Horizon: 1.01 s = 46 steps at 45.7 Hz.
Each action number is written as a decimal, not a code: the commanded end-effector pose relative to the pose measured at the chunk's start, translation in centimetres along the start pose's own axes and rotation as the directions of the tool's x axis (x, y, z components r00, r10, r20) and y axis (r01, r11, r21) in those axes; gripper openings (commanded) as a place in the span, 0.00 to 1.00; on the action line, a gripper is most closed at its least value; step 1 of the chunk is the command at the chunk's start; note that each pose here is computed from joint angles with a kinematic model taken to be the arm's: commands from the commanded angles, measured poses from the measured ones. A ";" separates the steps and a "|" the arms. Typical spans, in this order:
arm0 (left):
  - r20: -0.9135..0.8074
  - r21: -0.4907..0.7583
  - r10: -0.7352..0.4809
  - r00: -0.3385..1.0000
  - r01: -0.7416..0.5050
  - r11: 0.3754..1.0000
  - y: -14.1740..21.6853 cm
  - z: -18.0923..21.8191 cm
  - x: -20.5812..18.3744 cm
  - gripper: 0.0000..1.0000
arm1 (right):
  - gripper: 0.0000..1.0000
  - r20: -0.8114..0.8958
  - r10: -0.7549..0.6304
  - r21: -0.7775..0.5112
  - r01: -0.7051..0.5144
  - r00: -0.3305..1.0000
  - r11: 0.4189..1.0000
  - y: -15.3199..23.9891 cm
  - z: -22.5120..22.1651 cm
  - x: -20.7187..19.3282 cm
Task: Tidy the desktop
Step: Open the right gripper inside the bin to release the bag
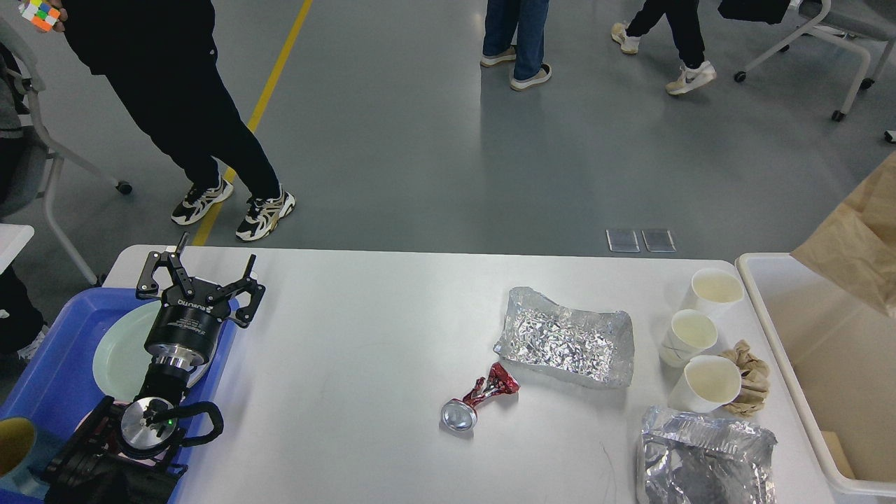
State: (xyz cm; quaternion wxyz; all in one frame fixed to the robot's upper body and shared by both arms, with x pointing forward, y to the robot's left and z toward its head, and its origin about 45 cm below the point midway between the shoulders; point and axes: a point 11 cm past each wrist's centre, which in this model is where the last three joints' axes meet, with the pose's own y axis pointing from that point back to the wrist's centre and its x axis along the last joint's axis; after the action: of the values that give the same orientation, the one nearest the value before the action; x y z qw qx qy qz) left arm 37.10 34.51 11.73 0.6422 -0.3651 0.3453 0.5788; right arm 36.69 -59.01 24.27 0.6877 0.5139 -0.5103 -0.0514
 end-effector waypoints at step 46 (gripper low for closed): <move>0.001 -0.001 0.000 1.000 0.000 1.000 0.0 0.1 0.0 0.96 | 0.00 -0.103 0.095 -0.122 -0.107 0.990 0.987 -9.3 8.6 -21.3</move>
State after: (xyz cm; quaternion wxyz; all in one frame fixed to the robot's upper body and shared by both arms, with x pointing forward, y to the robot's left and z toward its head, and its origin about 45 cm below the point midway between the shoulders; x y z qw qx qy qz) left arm 37.10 34.59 11.75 0.6421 -0.3650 0.3445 0.5795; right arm 25.31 -56.79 3.99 0.7398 0.4398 -0.5089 -0.0174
